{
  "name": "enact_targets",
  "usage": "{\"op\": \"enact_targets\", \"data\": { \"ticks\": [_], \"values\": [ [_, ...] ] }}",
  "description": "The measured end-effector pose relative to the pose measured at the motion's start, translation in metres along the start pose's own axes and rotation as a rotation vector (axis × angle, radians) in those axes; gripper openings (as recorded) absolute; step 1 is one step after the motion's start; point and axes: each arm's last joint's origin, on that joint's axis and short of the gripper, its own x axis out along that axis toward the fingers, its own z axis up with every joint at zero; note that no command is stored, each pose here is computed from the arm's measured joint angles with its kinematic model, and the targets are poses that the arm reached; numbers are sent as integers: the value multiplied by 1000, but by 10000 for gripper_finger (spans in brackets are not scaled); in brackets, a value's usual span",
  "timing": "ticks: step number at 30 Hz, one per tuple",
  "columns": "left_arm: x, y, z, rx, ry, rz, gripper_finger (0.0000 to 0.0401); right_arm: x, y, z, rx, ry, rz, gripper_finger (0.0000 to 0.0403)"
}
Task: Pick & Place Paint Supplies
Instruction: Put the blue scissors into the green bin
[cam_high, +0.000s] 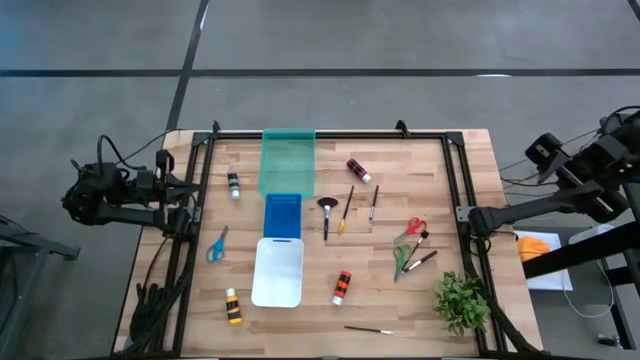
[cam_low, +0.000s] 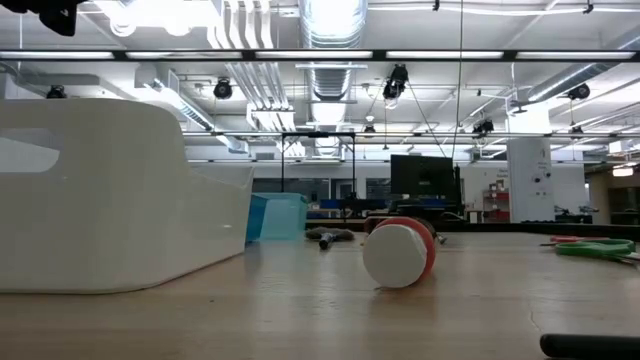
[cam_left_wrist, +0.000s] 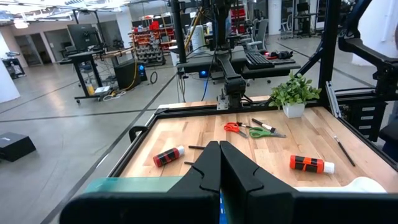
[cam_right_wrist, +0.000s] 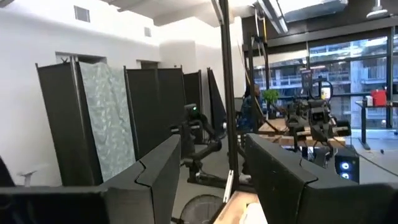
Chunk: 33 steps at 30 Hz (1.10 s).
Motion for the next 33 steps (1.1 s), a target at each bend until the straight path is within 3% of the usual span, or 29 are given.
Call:
{"op": "enact_targets", "data": {
  "ticks": [5,12,24,33],
  "values": [
    [0,0,0,0,0,0,1,-22,6,-11,32,62,-20,178],
    [0,0,0,0,0,0,1,-34,12,-15,35,22,-93,178],
    [0,0,0,0,0,0,1,2,8,-19,-25,144,-293,178],
    [0,0,0,0,0,0,1,27,-3,-22,-16,257,-342,178]
  ]
}}
